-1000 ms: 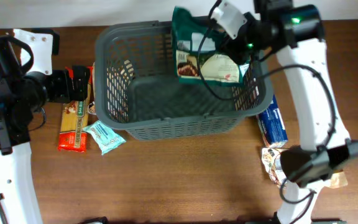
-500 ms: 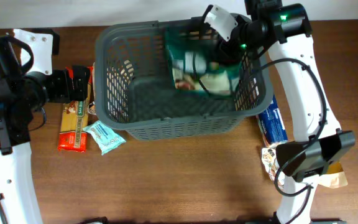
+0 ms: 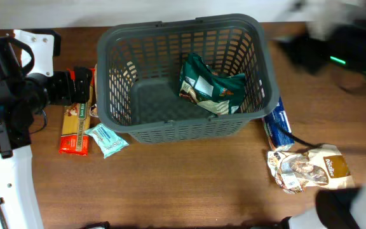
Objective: Pack container
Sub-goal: 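Carry the green pouch over the basket and release it inside, then grasp the blue box with the right gripper and lift it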
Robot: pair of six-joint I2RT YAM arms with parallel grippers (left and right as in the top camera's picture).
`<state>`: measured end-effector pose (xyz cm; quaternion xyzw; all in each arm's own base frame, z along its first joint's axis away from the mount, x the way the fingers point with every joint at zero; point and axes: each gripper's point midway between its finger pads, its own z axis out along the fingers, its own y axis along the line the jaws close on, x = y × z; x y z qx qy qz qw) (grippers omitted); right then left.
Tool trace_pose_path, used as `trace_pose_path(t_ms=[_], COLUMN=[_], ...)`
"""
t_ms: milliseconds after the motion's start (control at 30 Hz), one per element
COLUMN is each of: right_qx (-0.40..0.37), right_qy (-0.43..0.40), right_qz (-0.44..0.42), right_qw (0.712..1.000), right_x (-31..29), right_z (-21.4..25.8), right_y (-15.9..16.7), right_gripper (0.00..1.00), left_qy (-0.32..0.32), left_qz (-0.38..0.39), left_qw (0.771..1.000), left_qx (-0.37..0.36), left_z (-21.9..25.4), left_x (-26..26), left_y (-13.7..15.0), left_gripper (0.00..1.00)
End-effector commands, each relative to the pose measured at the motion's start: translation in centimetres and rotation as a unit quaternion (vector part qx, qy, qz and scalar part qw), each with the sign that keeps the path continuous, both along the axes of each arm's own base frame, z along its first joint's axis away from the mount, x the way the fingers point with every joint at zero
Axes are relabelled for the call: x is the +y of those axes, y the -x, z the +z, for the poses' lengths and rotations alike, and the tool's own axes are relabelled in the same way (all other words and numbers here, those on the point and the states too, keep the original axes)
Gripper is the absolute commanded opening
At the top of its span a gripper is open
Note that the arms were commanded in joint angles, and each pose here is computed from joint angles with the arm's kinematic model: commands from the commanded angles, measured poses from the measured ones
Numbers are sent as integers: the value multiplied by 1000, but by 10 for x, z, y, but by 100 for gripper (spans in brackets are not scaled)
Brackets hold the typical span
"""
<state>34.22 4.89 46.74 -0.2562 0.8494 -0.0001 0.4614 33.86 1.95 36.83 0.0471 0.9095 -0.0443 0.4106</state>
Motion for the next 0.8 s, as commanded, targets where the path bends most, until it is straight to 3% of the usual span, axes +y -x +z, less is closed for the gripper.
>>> trace_pose_path(t_ms=[0,133,300,433,533,767], right_qx=[48,95,195,255,290,317], right_qy=[-27,-86,-125,-144,-160,-185], right_qz=[-116,-176,-229,-214,-197,-121], right_qw=[992,976,946,932,923,922], right_x=[-56,-104,-147,-150,-146,-124], right_z=[-17,-44,-114,-173,-216,-287], right_y=[5,-2,-9,-17,-21,-16], right_gripper=[78,78,78,82,90,99], left_qy=[6,6,6,6,6,6], left_qz=[0,0,0,0,0,0], left_qw=[1000,1000,1000,1000,1000,1000], left_qx=[-13,-13,-13,-13,-13,-13], left_z=[9,9,9,9,9,9], left_x=[-1,-1,-1,-1,-1,-1], left_y=[3,3,3,3,3,3], left_gripper=[99,99,99,99,99,99])
